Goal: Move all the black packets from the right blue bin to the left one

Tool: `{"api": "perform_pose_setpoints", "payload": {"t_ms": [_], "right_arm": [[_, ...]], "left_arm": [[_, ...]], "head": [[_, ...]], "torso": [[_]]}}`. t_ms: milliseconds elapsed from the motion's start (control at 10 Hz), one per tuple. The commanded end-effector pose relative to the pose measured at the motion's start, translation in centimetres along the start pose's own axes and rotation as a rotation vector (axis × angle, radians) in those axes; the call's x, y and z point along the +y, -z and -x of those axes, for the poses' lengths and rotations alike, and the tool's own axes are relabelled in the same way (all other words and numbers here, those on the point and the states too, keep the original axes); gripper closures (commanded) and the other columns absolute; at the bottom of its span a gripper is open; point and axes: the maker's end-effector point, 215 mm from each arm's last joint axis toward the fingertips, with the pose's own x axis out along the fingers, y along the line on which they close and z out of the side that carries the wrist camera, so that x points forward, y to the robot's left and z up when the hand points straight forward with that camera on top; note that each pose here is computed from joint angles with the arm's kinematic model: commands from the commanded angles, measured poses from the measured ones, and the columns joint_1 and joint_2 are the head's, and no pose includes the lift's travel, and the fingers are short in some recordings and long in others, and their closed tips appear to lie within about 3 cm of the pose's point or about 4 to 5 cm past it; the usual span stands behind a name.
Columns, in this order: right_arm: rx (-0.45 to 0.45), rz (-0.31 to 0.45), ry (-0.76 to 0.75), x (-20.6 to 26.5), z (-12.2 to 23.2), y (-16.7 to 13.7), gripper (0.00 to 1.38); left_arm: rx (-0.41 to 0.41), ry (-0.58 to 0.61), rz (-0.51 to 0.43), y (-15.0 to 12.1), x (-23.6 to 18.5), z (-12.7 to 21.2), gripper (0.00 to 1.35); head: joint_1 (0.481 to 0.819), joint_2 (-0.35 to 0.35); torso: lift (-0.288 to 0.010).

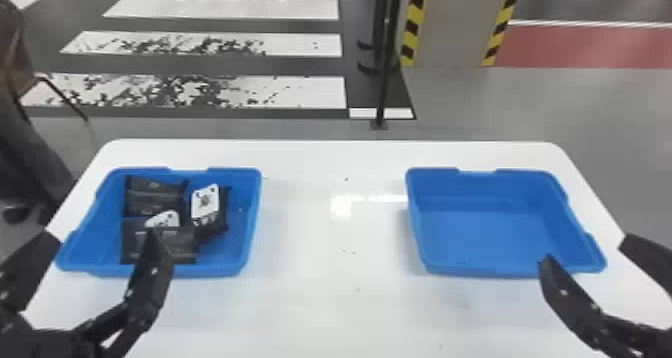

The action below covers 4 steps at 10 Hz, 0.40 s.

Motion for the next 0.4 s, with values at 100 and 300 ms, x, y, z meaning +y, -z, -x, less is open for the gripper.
{"api": "perform_pose_setpoints", "payload": {"t_ms": [100,300], "right_arm": [[0.001,-0.002,0.0,-0.01,0.0,0.08,0.15],[0.001,-0.002,0.0,-0.01,0.0,0.08,0.15]], "left_arm": [[-0.002,-0.001,0.004,-0.05,-0.08,-0.01,0.09],[-0.009,0.003,0.004,-0.27,-0.21,-0.02,0.09]], "head": [[0.695,-0.026],[0.695,-0.028]], "torso": [[-0.14],[-0.14]]}}
